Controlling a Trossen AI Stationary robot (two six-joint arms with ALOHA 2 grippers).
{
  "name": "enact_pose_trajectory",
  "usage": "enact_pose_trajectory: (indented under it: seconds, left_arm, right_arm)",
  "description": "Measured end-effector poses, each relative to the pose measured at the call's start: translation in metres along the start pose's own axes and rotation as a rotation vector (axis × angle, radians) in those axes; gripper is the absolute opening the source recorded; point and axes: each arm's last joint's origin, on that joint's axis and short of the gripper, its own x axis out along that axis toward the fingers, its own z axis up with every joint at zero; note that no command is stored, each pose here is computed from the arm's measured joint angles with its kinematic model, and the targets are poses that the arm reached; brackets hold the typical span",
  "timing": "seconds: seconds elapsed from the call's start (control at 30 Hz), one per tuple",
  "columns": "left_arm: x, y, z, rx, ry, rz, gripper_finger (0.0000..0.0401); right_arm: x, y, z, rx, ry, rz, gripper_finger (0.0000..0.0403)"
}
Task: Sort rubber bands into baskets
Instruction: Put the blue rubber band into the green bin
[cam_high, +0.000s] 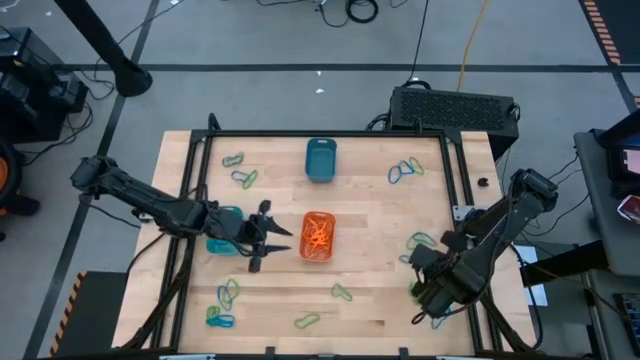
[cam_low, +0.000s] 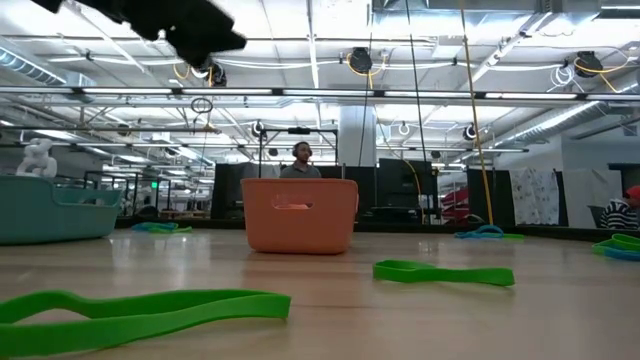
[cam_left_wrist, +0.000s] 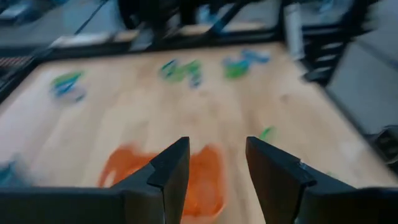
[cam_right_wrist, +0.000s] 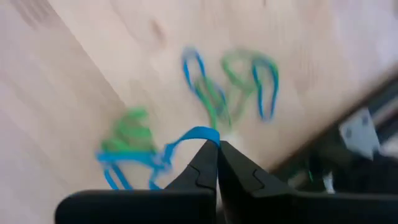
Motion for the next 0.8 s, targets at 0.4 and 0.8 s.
enact_pose_trajectory:
  seconds: [0.4, 0.8]
  left_arm:
    - [0.072, -0.019, -0.010, 0.103, -0.349, -0.298, 0.0164]
    - [0.107, -0.013, -0.012, 0.025, -0.330, -0.294, 0.0164]
  right_arm:
    - [-0.025, 0.045, 0.062, 0.005, -0.743, 0.314, 0.0000]
    - [-0.029, 0.077, 0.105, -0.130, -0.972, 0.426, 0.0000]
